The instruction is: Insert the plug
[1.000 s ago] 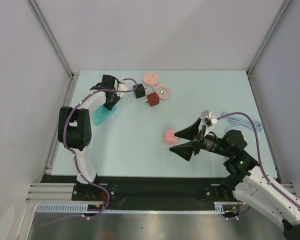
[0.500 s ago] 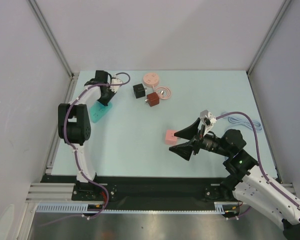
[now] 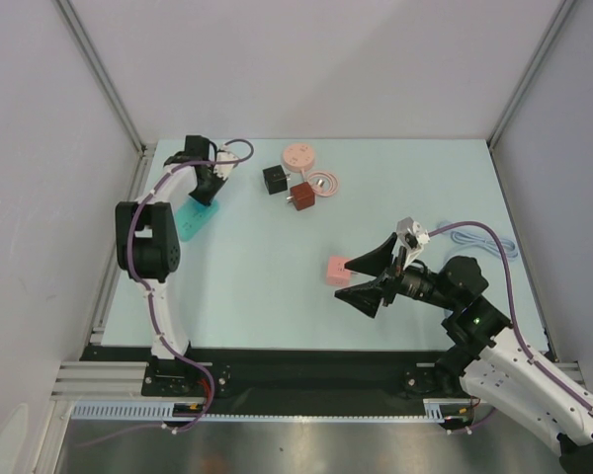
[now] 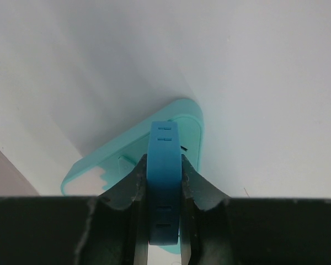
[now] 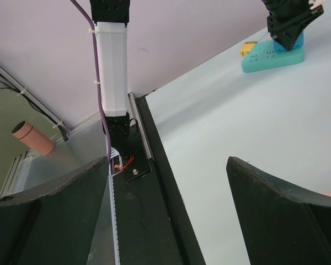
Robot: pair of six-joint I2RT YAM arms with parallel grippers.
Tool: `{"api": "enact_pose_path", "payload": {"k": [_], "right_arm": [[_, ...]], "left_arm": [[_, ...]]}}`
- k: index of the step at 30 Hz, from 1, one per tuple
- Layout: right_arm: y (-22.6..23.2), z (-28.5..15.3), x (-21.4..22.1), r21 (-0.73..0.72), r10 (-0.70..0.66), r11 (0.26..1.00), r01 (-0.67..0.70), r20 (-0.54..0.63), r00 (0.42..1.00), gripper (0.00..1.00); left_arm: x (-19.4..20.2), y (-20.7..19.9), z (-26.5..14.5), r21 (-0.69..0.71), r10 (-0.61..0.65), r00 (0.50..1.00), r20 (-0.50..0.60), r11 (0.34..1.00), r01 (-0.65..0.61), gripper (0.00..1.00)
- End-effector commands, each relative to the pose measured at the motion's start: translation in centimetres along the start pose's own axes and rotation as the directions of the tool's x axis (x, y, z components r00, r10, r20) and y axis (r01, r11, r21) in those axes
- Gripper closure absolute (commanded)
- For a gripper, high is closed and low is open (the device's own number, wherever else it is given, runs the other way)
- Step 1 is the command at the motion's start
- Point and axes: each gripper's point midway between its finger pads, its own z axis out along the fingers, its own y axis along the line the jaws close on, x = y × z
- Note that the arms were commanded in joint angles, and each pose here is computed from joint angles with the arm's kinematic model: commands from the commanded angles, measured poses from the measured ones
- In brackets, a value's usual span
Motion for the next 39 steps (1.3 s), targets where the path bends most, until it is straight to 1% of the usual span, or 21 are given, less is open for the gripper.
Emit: {"api": "enact_pose_path", "payload": {"k": [1,2,3,5,6,10,11,12,17,18,23,26,27,28,31,32,34,36,37,38,39], "right_arm": [[0.5,-0.2,-1.0,-0.013,-0.026,1.0,0.026,0.03,0.999,0.05],[0.5,-0.2,-1.0,-0.014,-0.028,1.0,0.028,0.031,0.999,0.05],[0.5,-0.2,-1.0,-0.012,-0.028,1.0,0.028,0.029,0.999,0.05],[0.4,-0.1,-1.0,-0.007,-0.028,1.0,0.028,0.029,0.999,0.05],[0.4,-0.1,-1.0,-0.006,-0.031,1.0,0.031,0.029,0.999,0.05],[0.3,-0.1,-0.9,-0.005,-0.026,1.0,0.026,0.027,0.999,0.05],[0.2,0.0,-0.8,0.0,-0.024,1.0,0.024,0.025,0.999,0.05],[0.1,0.0,-0.9,0.001,-0.025,1.0,0.025,0.025,0.999,0.05],[-0.2,-0.1,-0.8,0.015,-0.034,0.999,0.033,0.025,0.999,0.05],[-0.2,-0.1,-0.8,0.018,-0.031,0.999,0.03,0.023,0.999,0.05],[-0.5,0.1,-0.6,0.025,-0.027,0.999,0.027,0.015,1.0,0.05],[-0.7,0.2,-0.4,0.027,-0.022,0.999,0.022,0.007,1.0,0.05],[-0.7,0.3,-0.3,0.025,-0.021,0.999,0.021,0.006,1.0,0.05],[-0.8,0.3,-0.2,0.026,-0.019,0.999,0.019,0.004,1.0,0.05],[-0.9,0.5,-0.2,0.027,-0.014,1.0,0.014,0.0,1.0,0.05],[-0.9,0.5,-0.2,0.023,-0.014,1.0,0.014,0.0,1.0,0.05],[-0.9,0.6,-0.2,0.023,-0.011,1.0,0.011,-0.003,1.0,0.05],[-0.9,0.5,-0.1,0.022,-0.015,1.0,0.015,-0.002,1.0,0.05],[-0.9,0.5,-0.2,0.027,-0.013,1.0,0.013,-0.001,1.0,0.05],[-1.0,0.5,-0.2,0.029,-0.016,0.999,0.016,-0.001,1.0,0.05],[-1.0,0.5,-0.3,0.03,-0.017,0.999,0.017,0.0,1.0,0.05]], "left_arm": [[6.8,-3.6,2.6,0.132,-0.041,0.98,-0.194,0.989,0.067,0.94],[6.4,-3.4,2.1,0.122,-0.042,0.984,-0.175,0.99,0.064,0.86],[6.0,-3.1,1.8,0.111,-0.044,0.987,-0.157,0.992,0.062,0.73],[5.3,-2.8,0.8,0.095,-0.038,0.99,-0.134,0.994,0.051,0.7],[5.0,-2.6,0.4,0.083,-0.028,0.992,-0.127,0.996,0.039,0.64],[3.1,-2.1,-1.4,0.058,-0.013,0.997,-0.076,0.998,0.017,0.53],[2.8,-1.5,-1.9,0.031,-0.009,0.997,-0.076,0.999,0.011,0.5],[2.4,-1.3,-2.6,0.021,-0.004,0.998,-0.062,1.0,0.005,0.4],[-0.3,-1.4,-5.2,0.0,0.026,1.0,0.007,1.0,-0.026,0.31],[-0.5,-1.1,-5.7,-0.025,0.032,0.999,0.004,0.999,-0.032,0.01],[-2.5,-0.2,-8.7,-0.121,0.058,0.998,0.036,0.991,-0.054,0.0],[-3.5,1.6,-10.5,-0.214,-0.006,0.997,0.074,0.977,0.022,0.0],[-4.1,2.5,-11.1,-0.256,-0.062,0.993,0.102,0.963,0.087,0.0],[-4.6,3.3,-11.9,-0.288,-0.08,0.99,0.12,0.951,0.112,0.0],[-5.0,6.7,-14.5,-0.463,-0.171,0.968,0.182,0.854,0.238,0.0],[-4.6,8.4,-15.8,-0.555,-0.207,0.958,0.197,0.783,0.283,0.0],[-4.2,9.5,-16.2,-0.577,-0.266,0.935,0.235,0.736,0.354,0.0],[-3.8,10.0,-15.4,-0.526,-0.346,0.893,0.288,0.722,0.449,0.0],[-3.5,9.9,-14.9,-0.492,-0.404,0.857,0.319,0.702,0.514,0.0],[-2.8,10.4,-14.7,-0.499,-0.415,0.854,0.313,0.694,0.52,0.0],[-3.0,10.1,-13.8,-0.402,-0.458,0.821,0.34,0.718,0.568,0.01]]}}
